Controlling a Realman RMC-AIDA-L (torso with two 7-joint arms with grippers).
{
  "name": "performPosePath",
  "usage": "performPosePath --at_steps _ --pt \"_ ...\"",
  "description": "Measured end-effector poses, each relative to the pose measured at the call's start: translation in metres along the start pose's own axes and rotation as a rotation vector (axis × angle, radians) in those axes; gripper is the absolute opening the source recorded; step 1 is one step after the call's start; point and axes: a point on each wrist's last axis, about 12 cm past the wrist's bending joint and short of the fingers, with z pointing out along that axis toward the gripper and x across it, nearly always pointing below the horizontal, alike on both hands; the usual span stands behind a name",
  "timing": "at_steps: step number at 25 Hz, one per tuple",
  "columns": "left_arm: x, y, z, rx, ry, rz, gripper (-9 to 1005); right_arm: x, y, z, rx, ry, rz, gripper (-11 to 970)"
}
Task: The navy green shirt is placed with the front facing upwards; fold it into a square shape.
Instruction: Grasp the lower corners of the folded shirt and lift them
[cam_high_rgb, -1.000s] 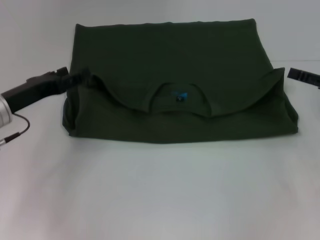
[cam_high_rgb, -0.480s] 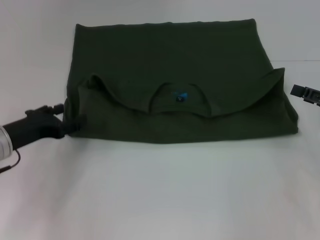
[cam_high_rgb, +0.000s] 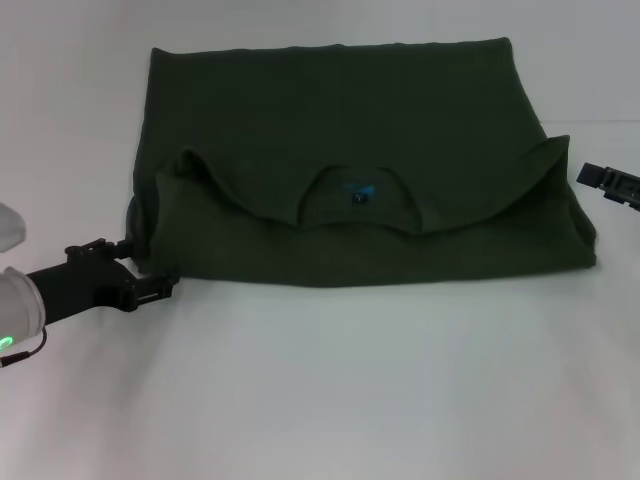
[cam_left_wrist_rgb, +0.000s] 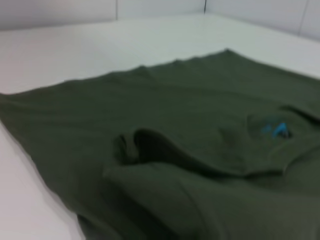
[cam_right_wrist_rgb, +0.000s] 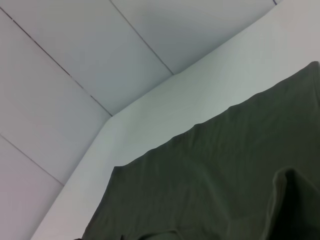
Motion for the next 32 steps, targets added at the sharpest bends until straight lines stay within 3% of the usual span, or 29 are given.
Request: performPosePath --at_steps 9,23,32 --pt "-0.005 -0.005 0.013 0.008 0.043 0.054 745 0.000 -0.001 -0.001 0.003 -0.018 0.017 825" --pt "-0.012 0.000 0.011 -0.008 0.049 0.080 650 0.002 -0.004 -0.005 0.016 -0.030 0.028 826" --pt "-0.012 0.000 0.011 -0.006 0.051 0.073 268 0.001 -0.006 -0.009 0.020 -0.033 0.029 825"
